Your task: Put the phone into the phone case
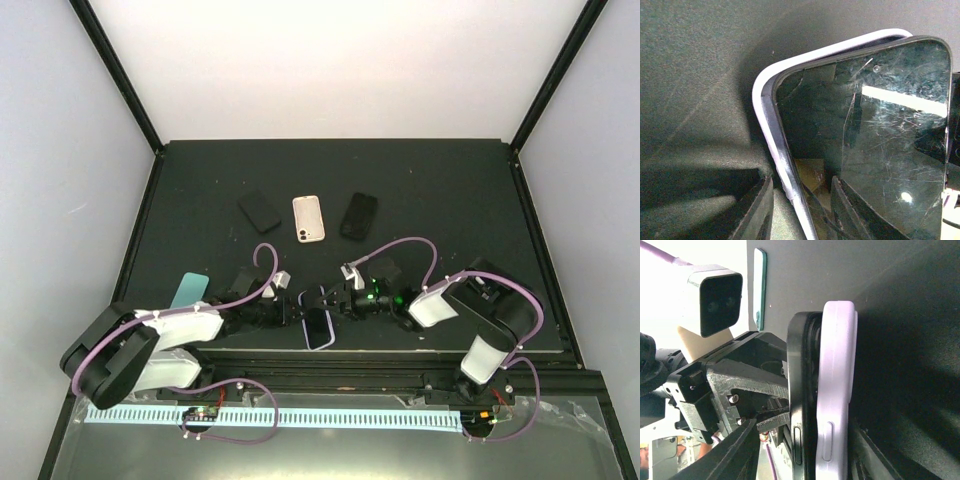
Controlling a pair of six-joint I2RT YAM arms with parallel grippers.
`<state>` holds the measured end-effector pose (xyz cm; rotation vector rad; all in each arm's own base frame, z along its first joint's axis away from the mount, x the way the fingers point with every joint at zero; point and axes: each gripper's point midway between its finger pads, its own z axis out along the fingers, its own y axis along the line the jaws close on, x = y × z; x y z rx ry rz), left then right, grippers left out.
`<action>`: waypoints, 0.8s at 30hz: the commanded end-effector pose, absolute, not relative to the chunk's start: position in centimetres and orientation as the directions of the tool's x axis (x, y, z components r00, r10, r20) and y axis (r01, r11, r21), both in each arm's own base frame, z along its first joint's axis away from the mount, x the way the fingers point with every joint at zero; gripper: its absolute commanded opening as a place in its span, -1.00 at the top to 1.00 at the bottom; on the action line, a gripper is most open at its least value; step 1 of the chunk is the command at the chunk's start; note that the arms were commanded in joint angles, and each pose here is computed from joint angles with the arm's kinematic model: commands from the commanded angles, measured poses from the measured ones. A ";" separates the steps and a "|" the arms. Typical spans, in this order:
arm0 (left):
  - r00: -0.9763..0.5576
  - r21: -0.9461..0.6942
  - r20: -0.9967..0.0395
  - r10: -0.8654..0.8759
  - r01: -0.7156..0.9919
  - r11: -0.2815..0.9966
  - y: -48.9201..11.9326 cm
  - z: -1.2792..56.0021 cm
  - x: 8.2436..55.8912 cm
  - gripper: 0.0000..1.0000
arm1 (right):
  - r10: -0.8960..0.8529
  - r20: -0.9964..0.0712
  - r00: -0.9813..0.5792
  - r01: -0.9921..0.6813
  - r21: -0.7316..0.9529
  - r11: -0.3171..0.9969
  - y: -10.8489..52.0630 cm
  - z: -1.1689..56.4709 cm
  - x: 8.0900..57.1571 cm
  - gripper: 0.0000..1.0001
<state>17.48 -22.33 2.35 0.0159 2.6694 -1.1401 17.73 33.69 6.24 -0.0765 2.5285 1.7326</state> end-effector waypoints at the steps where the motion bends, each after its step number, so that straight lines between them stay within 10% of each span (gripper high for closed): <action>1: -0.976 -0.669 -0.206 -0.071 0.087 0.739 -21.4 1.6 17.0 0.29 | -0.021 -0.153 -0.988 -0.152 0.932 0.329 34.5 7.8 18.1 0.04; 24: -0.970 -0.618 -0.230 -0.079 0.083 0.781 -20.3 1.3 17.1 0.18 | -0.030 -0.149 -0.988 -0.150 0.926 0.346 34.7 7.2 18.2 0.47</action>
